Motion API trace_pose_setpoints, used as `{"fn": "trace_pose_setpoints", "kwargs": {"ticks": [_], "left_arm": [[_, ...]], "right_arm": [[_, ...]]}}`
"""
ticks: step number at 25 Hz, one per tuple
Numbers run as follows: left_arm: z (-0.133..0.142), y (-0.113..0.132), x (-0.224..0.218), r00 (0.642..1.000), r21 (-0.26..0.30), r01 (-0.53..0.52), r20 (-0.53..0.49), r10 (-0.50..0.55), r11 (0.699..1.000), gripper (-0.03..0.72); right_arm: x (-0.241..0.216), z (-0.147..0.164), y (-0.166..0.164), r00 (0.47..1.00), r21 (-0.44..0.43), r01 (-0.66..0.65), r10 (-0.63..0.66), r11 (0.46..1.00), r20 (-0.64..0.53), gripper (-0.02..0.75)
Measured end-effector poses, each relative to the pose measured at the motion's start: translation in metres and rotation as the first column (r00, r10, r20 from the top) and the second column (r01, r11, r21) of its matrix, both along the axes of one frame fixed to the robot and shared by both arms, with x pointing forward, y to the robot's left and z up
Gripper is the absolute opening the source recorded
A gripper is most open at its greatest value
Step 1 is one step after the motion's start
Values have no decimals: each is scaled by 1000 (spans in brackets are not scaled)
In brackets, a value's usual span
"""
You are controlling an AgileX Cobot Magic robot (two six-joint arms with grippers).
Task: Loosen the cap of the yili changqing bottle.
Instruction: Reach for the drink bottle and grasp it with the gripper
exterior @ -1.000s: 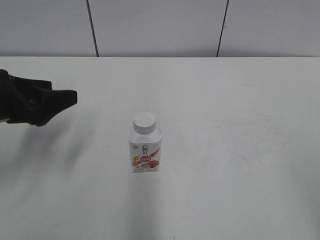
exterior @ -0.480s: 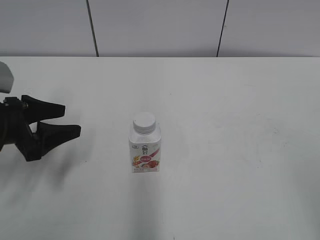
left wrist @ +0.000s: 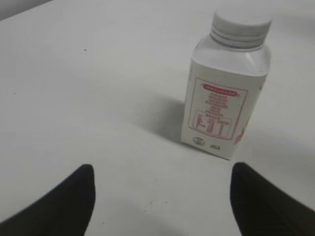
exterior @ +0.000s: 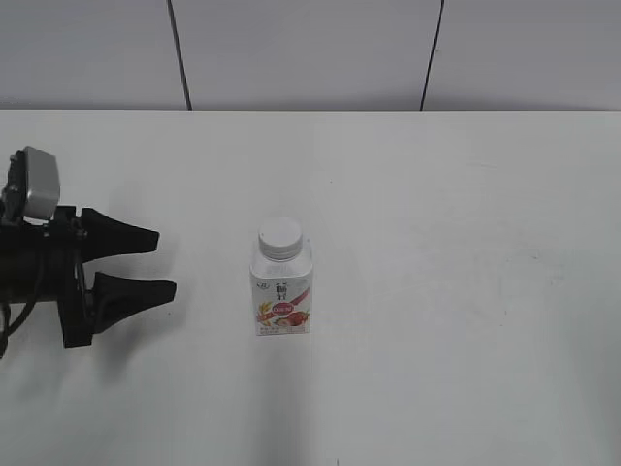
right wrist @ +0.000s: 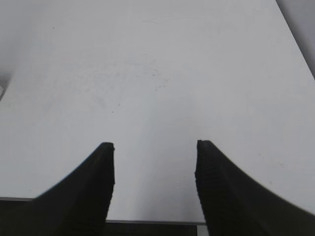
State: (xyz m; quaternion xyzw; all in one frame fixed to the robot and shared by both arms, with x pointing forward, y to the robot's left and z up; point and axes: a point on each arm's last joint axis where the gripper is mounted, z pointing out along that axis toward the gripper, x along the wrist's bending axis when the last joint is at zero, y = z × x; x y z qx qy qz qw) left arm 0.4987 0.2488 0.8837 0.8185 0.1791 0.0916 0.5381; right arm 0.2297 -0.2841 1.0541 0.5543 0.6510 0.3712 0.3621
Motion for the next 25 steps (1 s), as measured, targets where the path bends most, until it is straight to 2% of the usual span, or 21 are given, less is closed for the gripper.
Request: {"fn": "trace_pose_setpoints", "kwargs": {"ticks": [4,13,18,25], "left_arm": [[-2,-12,10,996,-31,92,-8,-92,995,538],[-28,-52,29,956,-39,290,-27,-291,956,569],[-41,-69,37,936,-52,350,-29,-352,935,569],[-49,-87,46,924,-72,381,-15,-383,922,571]], "right_arm": [[0,0,0,1000,0,0,0,1000,0,426],[0,0,0,1000,0,0,0,1000,0,426],[0,0,0,1000,0,0,0,1000,0,426],[0,0,0,1000,0,0,0,1000,0,426]]}}
